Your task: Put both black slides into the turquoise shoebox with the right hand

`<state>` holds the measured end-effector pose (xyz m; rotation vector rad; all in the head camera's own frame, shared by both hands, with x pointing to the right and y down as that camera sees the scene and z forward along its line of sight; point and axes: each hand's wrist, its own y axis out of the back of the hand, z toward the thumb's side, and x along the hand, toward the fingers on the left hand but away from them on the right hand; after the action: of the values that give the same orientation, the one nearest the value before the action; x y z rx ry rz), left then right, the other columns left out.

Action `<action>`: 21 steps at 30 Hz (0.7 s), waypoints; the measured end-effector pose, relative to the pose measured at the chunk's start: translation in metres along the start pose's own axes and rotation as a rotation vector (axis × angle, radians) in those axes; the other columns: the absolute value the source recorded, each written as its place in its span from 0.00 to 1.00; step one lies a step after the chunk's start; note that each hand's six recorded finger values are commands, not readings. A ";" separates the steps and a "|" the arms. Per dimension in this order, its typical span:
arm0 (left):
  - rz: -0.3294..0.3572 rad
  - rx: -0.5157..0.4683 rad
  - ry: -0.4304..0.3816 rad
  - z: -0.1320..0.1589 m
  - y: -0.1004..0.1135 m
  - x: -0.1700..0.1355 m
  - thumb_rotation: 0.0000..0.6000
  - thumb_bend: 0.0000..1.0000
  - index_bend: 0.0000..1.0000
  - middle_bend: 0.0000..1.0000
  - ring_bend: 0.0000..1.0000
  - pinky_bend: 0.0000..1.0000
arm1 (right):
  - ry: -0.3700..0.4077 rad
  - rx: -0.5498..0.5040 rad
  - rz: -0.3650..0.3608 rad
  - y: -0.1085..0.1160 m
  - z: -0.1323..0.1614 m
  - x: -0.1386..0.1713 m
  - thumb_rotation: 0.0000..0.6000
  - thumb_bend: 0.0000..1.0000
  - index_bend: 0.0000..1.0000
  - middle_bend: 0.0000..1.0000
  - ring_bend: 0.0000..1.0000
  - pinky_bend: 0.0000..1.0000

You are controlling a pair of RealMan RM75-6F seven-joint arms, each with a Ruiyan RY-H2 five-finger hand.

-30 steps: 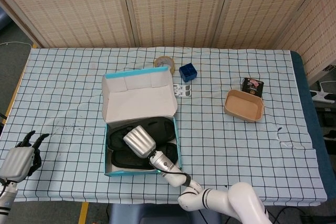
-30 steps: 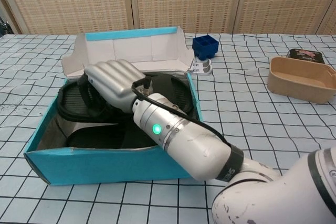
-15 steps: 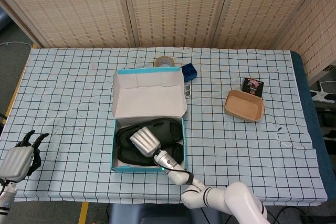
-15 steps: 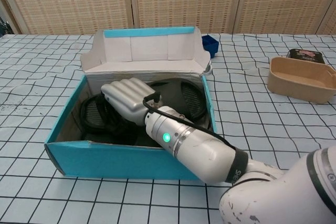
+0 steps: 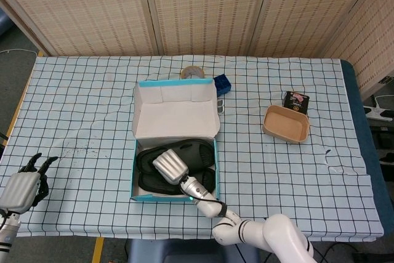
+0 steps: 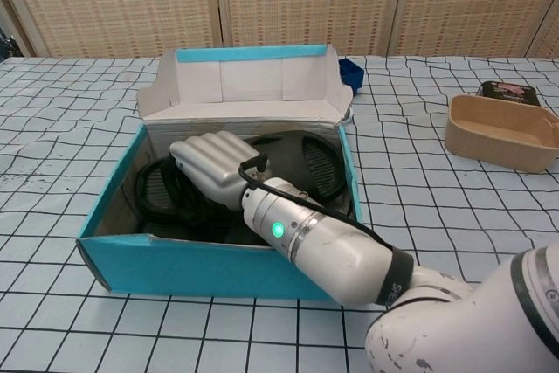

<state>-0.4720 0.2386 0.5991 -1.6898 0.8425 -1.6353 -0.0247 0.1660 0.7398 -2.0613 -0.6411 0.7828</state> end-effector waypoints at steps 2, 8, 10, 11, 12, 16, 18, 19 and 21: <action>-0.001 0.000 0.001 0.000 0.000 0.000 1.00 0.39 0.14 0.06 0.04 0.31 | 0.011 -0.004 -0.039 0.008 0.002 0.001 1.00 0.55 0.65 0.57 0.38 0.52; -0.003 0.002 0.003 0.000 -0.001 0.001 1.00 0.39 0.14 0.06 0.04 0.31 | 0.047 -0.031 -0.110 0.030 0.011 0.009 1.00 0.54 0.57 0.51 0.32 0.44; -0.005 0.004 0.005 0.000 -0.002 0.001 1.00 0.39 0.14 0.06 0.04 0.31 | 0.054 -0.032 -0.126 0.039 0.012 0.013 1.00 0.52 0.53 0.48 0.30 0.41; -0.006 0.006 0.006 0.000 -0.002 0.001 1.00 0.39 0.14 0.06 0.04 0.31 | 0.056 -0.033 -0.133 0.043 0.013 0.015 1.00 0.50 0.51 0.46 0.28 0.41; -0.006 0.007 0.006 0.000 -0.002 0.002 1.00 0.39 0.14 0.06 0.04 0.31 | 0.060 -0.033 -0.139 0.050 0.014 0.018 1.00 0.49 0.50 0.46 0.28 0.40; -0.009 0.009 0.008 0.000 -0.003 0.002 1.00 0.39 0.14 0.06 0.04 0.31 | 0.070 -0.033 -0.148 0.076 0.020 0.031 1.00 0.43 0.43 0.41 0.23 0.37; -0.010 0.009 0.010 -0.001 -0.003 0.003 1.00 0.39 0.14 0.06 0.04 0.31 | 0.070 -0.025 -0.151 0.092 0.022 0.040 1.00 0.41 0.40 0.40 0.22 0.36; -0.010 0.008 0.011 -0.001 -0.003 0.003 1.00 0.39 0.14 0.06 0.04 0.31 | 0.067 -0.018 -0.153 0.100 0.021 0.044 1.00 0.40 0.39 0.39 0.21 0.35; -0.010 0.006 0.011 -0.001 -0.003 0.003 1.00 0.39 0.14 0.06 0.04 0.31 | 0.055 0.012 -0.158 0.118 0.016 0.055 1.00 0.40 0.37 0.38 0.20 0.34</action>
<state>-0.4729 0.2384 0.6032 -1.6845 0.8349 -1.6534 0.0200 0.1487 0.6179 -1.9868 -0.7566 0.6353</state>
